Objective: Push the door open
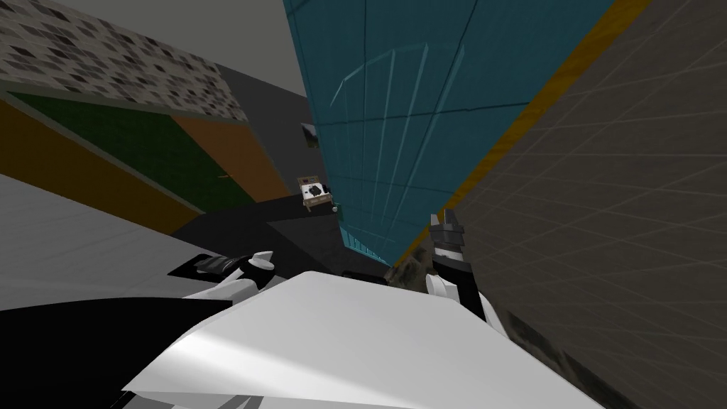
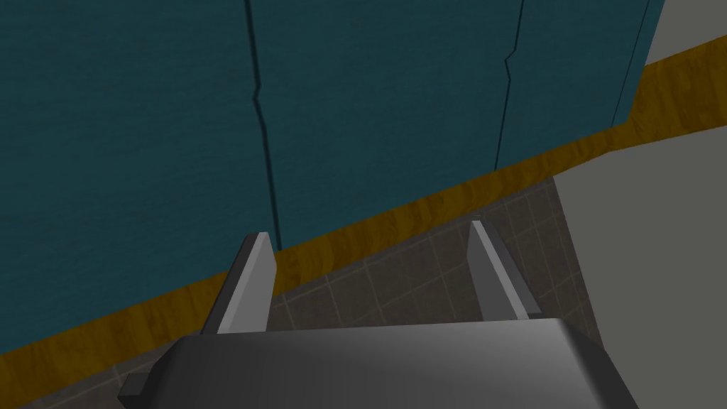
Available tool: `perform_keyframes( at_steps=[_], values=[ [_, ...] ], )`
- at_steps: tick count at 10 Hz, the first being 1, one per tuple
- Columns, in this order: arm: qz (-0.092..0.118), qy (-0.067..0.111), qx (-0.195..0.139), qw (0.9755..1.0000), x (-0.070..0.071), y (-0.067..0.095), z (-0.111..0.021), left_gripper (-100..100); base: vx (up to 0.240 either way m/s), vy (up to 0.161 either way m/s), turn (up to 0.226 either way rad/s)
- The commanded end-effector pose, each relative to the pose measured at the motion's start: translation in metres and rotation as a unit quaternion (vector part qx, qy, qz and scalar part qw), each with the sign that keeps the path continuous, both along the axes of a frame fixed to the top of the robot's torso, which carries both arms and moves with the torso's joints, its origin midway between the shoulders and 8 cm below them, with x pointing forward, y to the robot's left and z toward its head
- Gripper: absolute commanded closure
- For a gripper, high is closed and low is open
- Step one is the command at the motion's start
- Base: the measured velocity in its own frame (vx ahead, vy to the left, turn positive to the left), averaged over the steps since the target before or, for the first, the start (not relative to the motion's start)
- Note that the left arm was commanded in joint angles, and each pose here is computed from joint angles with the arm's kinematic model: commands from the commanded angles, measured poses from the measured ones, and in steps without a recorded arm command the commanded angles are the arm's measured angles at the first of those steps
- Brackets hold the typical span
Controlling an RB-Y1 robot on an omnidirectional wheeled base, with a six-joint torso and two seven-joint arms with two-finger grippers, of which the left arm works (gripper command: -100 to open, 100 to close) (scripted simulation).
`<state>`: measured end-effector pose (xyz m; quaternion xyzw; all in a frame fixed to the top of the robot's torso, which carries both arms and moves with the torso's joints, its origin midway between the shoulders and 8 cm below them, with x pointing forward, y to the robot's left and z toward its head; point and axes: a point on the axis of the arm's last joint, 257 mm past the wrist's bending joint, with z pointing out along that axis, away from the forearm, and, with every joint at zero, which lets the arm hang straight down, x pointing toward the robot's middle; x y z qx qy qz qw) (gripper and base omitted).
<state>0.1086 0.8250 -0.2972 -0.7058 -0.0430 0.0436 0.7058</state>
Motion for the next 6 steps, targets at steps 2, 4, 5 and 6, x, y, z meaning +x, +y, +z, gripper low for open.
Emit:
perform_keyframes(
  at_steps=[2,4,5,6],
  values=[
    [0.019,-0.001,0.004,0.9998,-0.013,0.001,0.003,100,-0.007,0.139,-0.041],
    [0.043,-0.001,0.002,0.9991,-0.028,0.0,0.002,100,-0.001,0.103,-0.022],
    [0.056,-0.001,0.003,0.9984,-0.037,-0.001,0.002,100,0.035,0.197,-0.058],
    [0.056,-0.001,0.003,0.9984,-0.037,-0.001,0.002,100,0.026,0.154,0.0]
  ],
)
